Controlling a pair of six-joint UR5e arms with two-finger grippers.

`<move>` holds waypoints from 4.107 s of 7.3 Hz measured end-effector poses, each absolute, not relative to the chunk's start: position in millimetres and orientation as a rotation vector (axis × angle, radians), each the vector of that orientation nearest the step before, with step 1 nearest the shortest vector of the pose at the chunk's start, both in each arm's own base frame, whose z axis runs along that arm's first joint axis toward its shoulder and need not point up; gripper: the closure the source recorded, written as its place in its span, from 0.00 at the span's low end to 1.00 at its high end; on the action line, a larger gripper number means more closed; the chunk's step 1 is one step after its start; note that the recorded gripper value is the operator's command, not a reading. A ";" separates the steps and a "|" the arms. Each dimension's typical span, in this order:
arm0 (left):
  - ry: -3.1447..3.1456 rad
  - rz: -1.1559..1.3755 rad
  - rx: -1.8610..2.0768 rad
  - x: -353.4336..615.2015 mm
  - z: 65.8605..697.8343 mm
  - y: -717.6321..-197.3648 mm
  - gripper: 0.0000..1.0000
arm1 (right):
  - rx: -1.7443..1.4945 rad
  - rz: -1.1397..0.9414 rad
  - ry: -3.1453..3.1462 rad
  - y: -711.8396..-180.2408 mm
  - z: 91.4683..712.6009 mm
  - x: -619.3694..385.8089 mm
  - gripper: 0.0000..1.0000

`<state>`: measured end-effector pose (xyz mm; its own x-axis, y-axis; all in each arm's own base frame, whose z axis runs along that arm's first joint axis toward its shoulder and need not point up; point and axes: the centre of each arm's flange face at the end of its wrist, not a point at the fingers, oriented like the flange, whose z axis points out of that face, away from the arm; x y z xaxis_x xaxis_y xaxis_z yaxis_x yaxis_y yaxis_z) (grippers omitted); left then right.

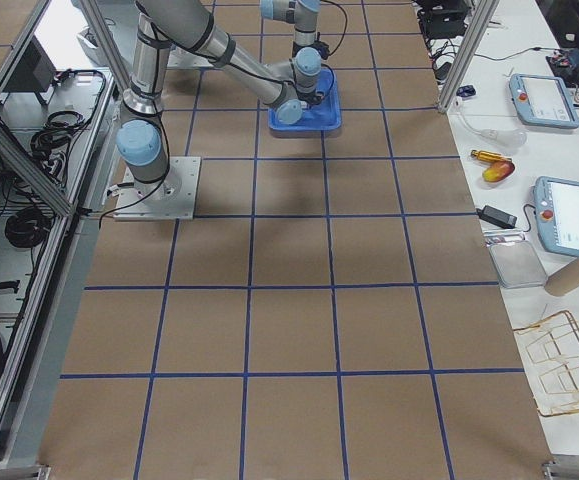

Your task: Assemble white blocks and place on blue tray

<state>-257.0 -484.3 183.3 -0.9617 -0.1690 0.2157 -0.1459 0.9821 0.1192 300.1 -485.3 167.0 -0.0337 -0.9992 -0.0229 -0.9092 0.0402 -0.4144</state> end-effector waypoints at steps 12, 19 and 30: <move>-2.912 -0.082 0.107 -261.7 199.1 -501.9 1.00 | -0.992 -0.182 2.813 -505.1 281.0 202.3 0.00; -2.921 -0.136 0.149 -257.3 186.0 -493.8 1.00 | -0.002 0.123 3.070 -513.4 416.9 111.6 0.00; -2.905 -0.166 0.267 -267.9 181.4 -490.9 1.00 | 0.321 0.063 3.117 -457.9 479.4 114.6 0.00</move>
<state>-267.9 -490.9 181.4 -0.9595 -0.1917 0.2066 -0.1670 0.9772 0.1313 114.6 -457.9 479.4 -0.9790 0.2040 -0.0037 0.2037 0.9782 0.0407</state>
